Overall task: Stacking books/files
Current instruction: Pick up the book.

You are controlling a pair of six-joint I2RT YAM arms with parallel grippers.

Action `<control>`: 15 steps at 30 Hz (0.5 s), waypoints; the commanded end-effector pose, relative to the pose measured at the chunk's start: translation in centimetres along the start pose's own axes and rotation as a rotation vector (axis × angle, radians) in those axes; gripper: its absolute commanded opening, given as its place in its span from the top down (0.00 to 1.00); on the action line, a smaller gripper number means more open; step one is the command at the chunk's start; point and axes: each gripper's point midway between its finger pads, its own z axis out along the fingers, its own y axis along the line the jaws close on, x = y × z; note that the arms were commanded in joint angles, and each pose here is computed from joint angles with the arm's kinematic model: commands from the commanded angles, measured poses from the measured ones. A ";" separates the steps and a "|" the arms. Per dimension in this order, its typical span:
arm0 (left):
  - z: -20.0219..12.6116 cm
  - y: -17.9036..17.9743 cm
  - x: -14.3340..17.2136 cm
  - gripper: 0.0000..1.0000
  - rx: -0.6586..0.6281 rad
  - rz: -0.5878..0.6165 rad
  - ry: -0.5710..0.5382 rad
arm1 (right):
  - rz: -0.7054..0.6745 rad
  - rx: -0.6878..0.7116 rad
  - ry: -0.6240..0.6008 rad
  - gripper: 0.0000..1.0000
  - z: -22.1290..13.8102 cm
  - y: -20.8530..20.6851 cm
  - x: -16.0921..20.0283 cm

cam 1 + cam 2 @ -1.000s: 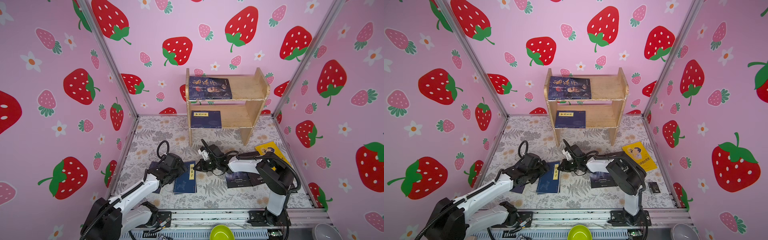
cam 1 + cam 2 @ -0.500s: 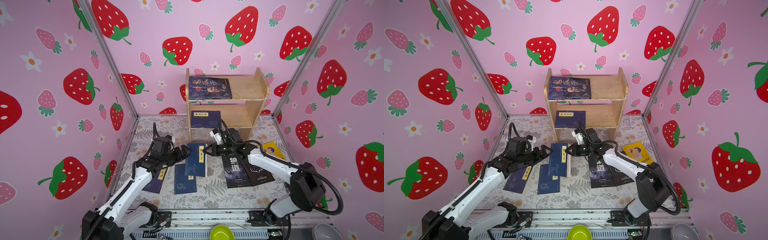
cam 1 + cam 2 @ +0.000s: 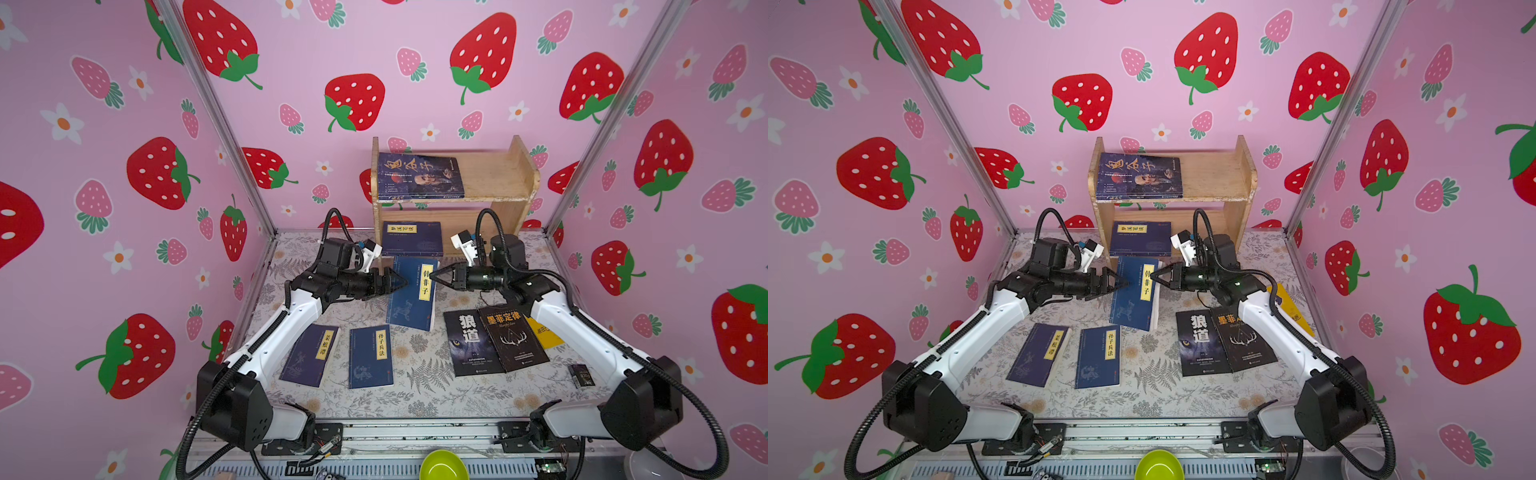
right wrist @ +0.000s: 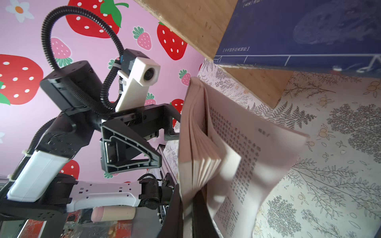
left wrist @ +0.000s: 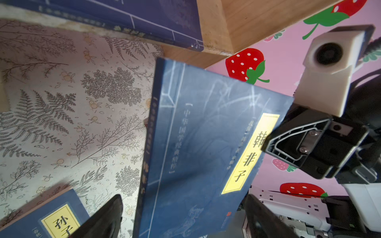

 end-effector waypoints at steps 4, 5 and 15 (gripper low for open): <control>1.0 -2.1 -1.9 0.10 0.128 0.059 0.016 | -0.053 -0.120 -0.034 1.00 -1.9 3.4 -2.2; 1.0 -2.5 -2.1 0.11 0.144 0.069 0.017 | -0.049 -0.119 -0.040 1.00 -2.0 3.2 -2.4; -0.7 -6.9 -4.5 0.62 0.270 0.151 -0.033 | -0.016 -0.107 -0.081 1.00 -1.7 1.1 -4.2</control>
